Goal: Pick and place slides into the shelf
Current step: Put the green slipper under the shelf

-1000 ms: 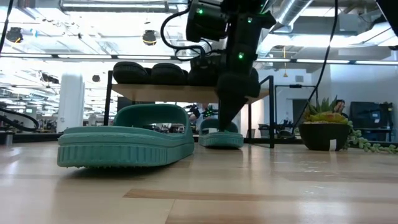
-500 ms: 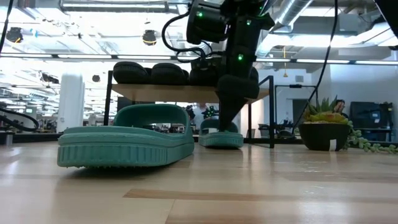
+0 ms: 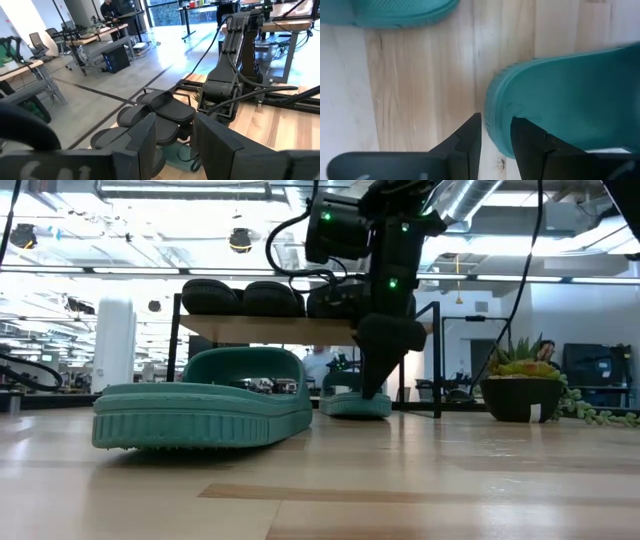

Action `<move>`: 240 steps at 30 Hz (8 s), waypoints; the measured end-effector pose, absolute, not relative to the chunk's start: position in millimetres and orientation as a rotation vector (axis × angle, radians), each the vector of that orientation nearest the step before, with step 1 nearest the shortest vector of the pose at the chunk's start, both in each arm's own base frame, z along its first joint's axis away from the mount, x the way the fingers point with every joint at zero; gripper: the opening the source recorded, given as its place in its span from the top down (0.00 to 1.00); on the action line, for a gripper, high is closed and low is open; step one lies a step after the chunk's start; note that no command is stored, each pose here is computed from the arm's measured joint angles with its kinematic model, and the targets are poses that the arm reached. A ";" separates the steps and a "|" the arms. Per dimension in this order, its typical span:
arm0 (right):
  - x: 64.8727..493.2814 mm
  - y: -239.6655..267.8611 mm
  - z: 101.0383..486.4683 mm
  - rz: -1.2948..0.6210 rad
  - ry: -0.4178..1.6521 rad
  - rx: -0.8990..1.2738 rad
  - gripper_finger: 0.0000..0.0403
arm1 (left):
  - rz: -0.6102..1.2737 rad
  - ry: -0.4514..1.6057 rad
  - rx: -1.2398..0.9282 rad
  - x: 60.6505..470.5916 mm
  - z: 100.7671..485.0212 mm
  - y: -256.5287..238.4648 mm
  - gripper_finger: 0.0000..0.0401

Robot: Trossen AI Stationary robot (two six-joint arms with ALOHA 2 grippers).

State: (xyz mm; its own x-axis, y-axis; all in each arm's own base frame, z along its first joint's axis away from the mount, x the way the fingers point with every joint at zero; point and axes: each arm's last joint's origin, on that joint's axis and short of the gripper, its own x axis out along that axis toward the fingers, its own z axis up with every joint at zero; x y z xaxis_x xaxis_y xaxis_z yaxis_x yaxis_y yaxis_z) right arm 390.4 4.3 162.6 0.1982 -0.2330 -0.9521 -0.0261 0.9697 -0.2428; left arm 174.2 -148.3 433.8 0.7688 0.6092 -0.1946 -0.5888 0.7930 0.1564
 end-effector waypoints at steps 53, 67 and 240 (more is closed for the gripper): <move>397.1 -2.8 164.4 -0.156 1.301 -0.203 0.83 | 0.659 0.230 0.107 173.7 434.1 -147.6 0.70; 395.5 5.0 164.0 -0.134 1.315 -0.215 0.83 | 0.657 0.233 0.099 173.7 433.9 -147.7 0.70; 290.3 180.1 441.0 -0.056 0.522 -0.247 0.76 | 0.521 0.501 0.268 208.6 300.2 -174.5 0.70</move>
